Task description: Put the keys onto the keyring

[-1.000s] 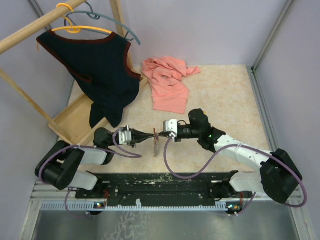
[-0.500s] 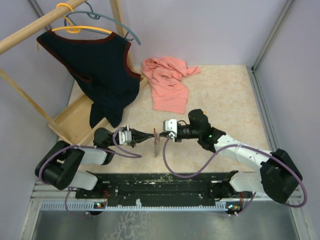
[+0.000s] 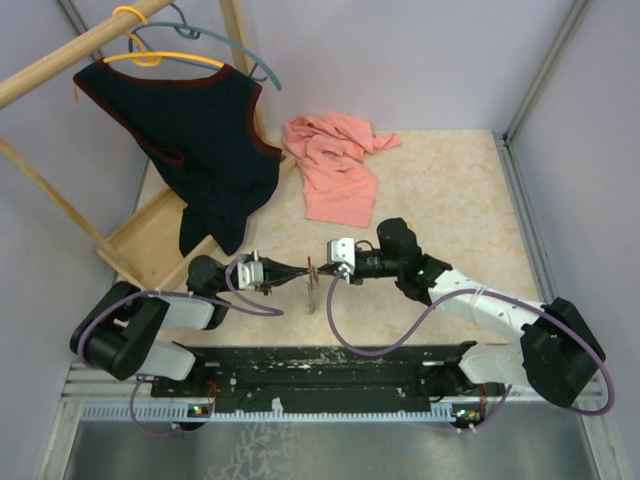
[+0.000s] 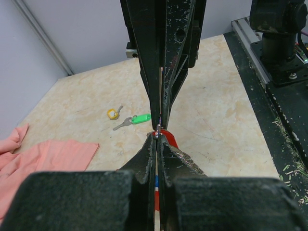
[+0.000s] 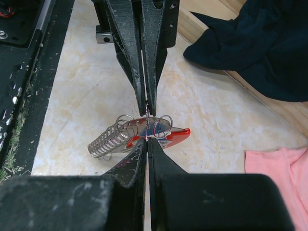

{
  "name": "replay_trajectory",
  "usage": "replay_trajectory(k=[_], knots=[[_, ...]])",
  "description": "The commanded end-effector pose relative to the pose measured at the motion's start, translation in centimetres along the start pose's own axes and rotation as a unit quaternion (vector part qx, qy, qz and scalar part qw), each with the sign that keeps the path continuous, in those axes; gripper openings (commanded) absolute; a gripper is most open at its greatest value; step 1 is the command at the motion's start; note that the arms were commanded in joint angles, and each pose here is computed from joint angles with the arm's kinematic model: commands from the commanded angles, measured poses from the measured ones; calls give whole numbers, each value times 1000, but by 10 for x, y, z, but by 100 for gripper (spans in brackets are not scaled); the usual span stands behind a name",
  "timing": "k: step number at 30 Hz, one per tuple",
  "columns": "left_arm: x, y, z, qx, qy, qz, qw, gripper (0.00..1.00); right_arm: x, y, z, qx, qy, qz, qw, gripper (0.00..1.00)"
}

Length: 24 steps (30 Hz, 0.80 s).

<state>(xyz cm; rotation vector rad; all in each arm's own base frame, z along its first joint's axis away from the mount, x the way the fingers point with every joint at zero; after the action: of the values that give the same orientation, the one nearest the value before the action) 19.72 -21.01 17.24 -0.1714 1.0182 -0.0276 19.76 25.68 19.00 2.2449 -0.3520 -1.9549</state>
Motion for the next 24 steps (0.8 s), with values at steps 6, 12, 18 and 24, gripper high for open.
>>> replay_trajectory(k=[6, 12, 18, 24], knots=[[-8, -4, 5, 12, -19, -17, 1000, 0, -36, 2, -6, 5, 38, -50, 998, 0], [-8, -4, 5, 9, -21, -16, 1000, 0, -32, 4, -9, 21, 32, -35, 999, 0], [-8, -4, 5, 9, -21, -17, 1000, 0, -36, 4, -7, 11, 34, -43, 998, 0], [-7, -4, 5, 10, -19, -16, 1000, 0, -37, 3, -3, -6, 34, -49, 998, 0]])
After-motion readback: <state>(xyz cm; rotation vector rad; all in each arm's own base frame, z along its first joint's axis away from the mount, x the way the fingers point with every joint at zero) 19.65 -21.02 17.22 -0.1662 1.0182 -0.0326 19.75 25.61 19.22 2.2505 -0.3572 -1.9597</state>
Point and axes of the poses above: each gripper's point midway between its finger pads, its own y axis back along the fingers, its own z axis along the line the jaws close on, x = y × z, the point moved 6 cm from there along y, back along the fingers, and after that the axes turned 11 degrees about -y, right-handed, at the moved point
